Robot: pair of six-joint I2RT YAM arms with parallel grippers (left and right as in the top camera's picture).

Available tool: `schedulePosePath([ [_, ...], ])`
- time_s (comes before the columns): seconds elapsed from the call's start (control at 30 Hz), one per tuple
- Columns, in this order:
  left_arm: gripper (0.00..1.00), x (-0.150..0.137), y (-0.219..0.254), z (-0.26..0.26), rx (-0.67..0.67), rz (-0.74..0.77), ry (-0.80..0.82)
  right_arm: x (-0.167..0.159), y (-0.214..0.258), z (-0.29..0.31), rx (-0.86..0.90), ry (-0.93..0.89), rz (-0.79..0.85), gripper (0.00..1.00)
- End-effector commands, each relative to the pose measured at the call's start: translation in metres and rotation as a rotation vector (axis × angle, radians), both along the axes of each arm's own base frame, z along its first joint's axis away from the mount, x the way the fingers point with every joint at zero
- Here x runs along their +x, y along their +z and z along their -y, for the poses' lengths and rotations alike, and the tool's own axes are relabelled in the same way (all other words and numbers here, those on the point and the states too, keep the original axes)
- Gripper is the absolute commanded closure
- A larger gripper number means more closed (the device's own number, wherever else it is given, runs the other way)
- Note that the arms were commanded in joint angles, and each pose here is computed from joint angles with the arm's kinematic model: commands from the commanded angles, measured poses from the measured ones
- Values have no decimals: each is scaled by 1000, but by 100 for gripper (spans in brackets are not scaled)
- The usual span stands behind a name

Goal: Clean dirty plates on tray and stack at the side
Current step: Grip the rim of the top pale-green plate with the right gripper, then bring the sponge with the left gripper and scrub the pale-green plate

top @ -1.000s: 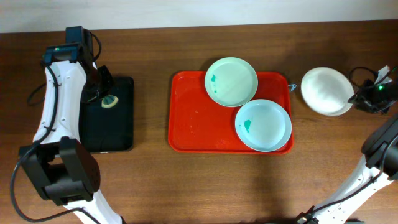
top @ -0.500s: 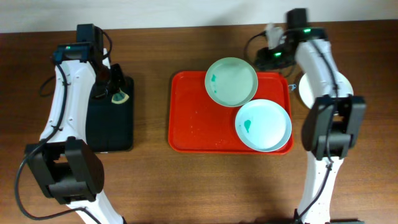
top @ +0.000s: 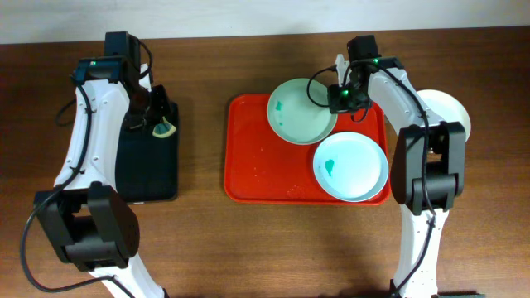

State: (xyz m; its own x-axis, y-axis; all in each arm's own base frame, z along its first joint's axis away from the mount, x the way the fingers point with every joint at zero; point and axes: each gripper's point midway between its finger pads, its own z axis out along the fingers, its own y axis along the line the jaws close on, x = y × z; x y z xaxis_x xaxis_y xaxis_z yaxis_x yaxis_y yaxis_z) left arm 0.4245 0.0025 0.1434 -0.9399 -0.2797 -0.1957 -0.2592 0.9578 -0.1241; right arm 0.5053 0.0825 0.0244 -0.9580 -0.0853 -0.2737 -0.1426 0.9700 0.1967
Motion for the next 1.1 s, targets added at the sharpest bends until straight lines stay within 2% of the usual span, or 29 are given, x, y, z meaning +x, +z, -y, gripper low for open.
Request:
schedulePosePath([
  [0.0,100,5,6,23,-87,36,-79,-17,0,-30,163,38,-74,96],
  [0.1,100,5,2,46,-120,24,-126,-36,5,-49,257,66,-147,96],
  [0.27,100,-3,-27,102,-123,-43,-239,-63,2,-71,240,108,-239,96],
  [0.43,100,-6,-45,161,-152,-43,-338,-71,-7,-86,116,161,-231,92],
  [0.53,100,-8,-47,178,-153,-31,-378,-74,-11,-93,112,177,-227,92],
  [0.63,100,-7,-59,181,-160,-58,-336,-75,-15,-92,113,167,-233,85],
  [0.77,100,-12,-86,198,-207,-117,-355,-75,-22,-92,114,168,-226,87],
  [0.8,100,-13,-93,205,-218,-126,-365,-77,-25,-92,114,167,-227,96],
  [0.93,100,-16,-102,223,-228,-125,-403,-76,-26,-92,116,162,-224,96],
  [1.07,100,-13,-124,237,-241,-143,-329,-75,-26,-93,121,154,-224,96],
])
